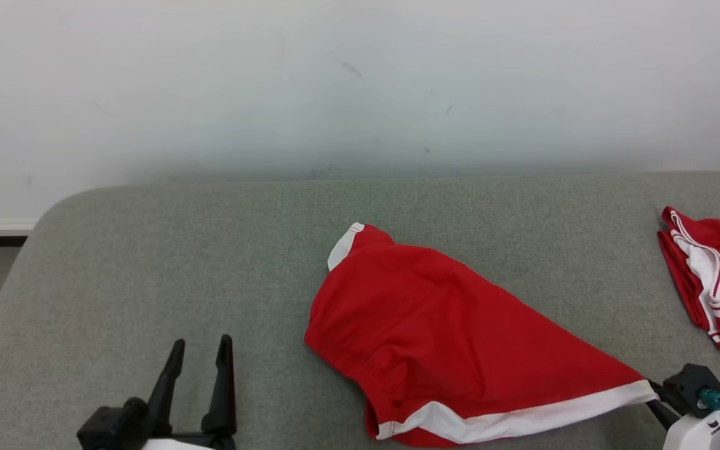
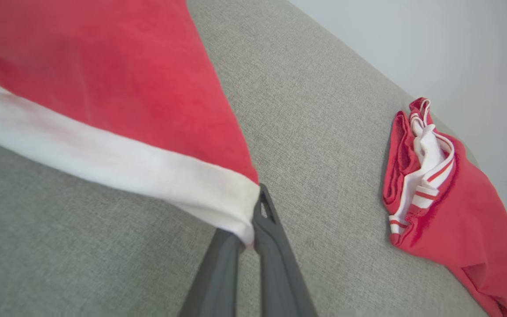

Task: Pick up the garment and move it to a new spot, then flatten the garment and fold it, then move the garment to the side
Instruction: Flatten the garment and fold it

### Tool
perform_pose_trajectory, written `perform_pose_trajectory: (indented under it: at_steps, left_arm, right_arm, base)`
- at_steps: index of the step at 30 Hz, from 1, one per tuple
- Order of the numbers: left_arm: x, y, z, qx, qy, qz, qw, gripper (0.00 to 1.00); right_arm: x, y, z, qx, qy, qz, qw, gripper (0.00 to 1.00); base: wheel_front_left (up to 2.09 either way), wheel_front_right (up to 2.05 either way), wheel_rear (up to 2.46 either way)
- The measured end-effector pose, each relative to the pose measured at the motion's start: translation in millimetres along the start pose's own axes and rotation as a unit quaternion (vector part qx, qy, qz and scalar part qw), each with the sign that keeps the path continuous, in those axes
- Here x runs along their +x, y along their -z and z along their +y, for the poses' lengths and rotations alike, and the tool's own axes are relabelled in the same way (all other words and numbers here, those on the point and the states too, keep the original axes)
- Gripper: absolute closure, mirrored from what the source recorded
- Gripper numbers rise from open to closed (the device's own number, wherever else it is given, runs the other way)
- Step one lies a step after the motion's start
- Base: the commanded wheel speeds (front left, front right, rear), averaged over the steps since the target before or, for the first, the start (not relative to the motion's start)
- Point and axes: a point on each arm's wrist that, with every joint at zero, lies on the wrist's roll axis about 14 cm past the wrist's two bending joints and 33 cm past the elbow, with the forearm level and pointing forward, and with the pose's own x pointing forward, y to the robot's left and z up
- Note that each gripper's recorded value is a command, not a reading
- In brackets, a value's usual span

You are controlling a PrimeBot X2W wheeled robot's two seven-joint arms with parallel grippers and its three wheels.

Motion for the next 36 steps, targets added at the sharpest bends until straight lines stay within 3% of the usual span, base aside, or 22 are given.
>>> perform_pose_trajectory:
  at_steps: [2, 3, 4, 5, 12, 20, 26, 36]
  left_arm:
    - [1, 2, -1, -0.001, 0.002, 0.003, 1.000, 0.00]
    - [2, 3, -2, -0.001, 0.003, 0.004, 1.000, 0.00]
    - [2, 3, -3, -0.001, 0.005, 0.004, 1.000, 0.00]
    - [3, 4, -4, -0.002, 0.008, 0.005, 1.000, 0.00]
    - [7, 3, -11, -0.003, 0.018, 0.004, 1.000, 0.00]
    - [8, -1, -18, -0.004, 0.028, -0.002, 1.000, 0.00]
    - [6, -4, -21, -0.006, 0.031, -0.007, 0.999, 0.00]
    - [5, -6, -31, -0.013, 0.045, -0.009, 0.999, 0.00]
  right_arm:
    - [-2, 8, 0, 0.010, 0.002, 0.008, 1.000, 1.00]
    - [-3, 12, 1, 0.016, 0.003, 0.012, 1.000, 0.86]
    - [-5, 16, 0, 0.019, 0.006, 0.017, 1.000, 0.64]
    - [-6, 19, 0, 0.022, 0.008, 0.020, 1.000, 0.00]
    - [-11, 18, 0, 0.036, 0.017, 0.006, 0.999, 0.00]
    - [-33, -20, -56, 0.064, 0.096, -0.076, 0.990, 0.00]
    - [-48, -65, -56, 0.114, 0.125, -0.195, 0.966, 0.00]
    - [-70, -92, -21, 0.206, 0.157, -0.306, 0.916, 0.00]
  base:
    - [0.00, 0.00, 0.00]
    - [0.00, 0.00, 0.00]
    - [0.00, 0.00, 0.00]
    - [0.00, 0.00, 0.00]
    - [0.00, 0.00, 0.00]
    - [0.00, 0.00, 0.00]
    - [0.00, 0.00, 0.00]
    - [0.00, 0.00, 0.00]
